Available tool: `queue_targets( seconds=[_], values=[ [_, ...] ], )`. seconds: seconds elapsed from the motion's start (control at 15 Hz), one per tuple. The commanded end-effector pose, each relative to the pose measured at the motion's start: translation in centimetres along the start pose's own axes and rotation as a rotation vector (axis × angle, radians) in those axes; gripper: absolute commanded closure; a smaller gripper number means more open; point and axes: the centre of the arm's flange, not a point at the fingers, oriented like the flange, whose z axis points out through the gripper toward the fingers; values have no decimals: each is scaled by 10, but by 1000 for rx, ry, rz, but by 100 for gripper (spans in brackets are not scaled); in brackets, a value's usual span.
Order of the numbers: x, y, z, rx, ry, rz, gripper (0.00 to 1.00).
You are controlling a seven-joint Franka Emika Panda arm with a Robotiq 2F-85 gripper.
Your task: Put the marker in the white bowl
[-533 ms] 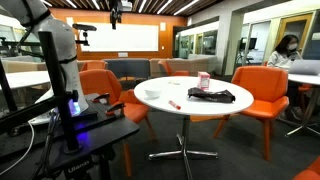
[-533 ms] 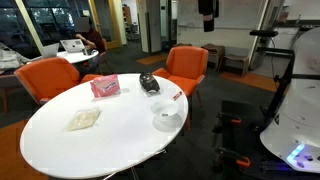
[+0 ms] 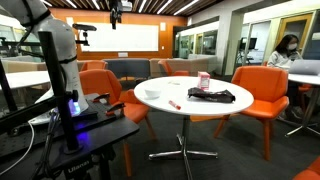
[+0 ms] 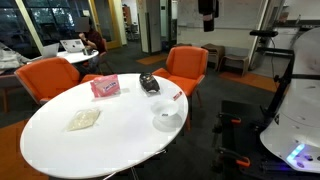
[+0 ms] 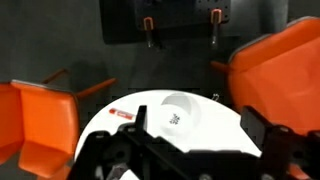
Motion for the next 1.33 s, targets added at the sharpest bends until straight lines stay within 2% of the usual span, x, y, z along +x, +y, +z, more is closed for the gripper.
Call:
queue_targets(
  seconds=[0.0,0.27,0.67,0.93,1.27],
  values=[
    [15,6,9,56,33,132,0],
    [62,44,48,167,14,325,0],
    [131,140,133,356,13,594,0],
    [157,193,188,470,-12,809,0],
    [172,241,261,518,-46,1079,0]
  ],
)
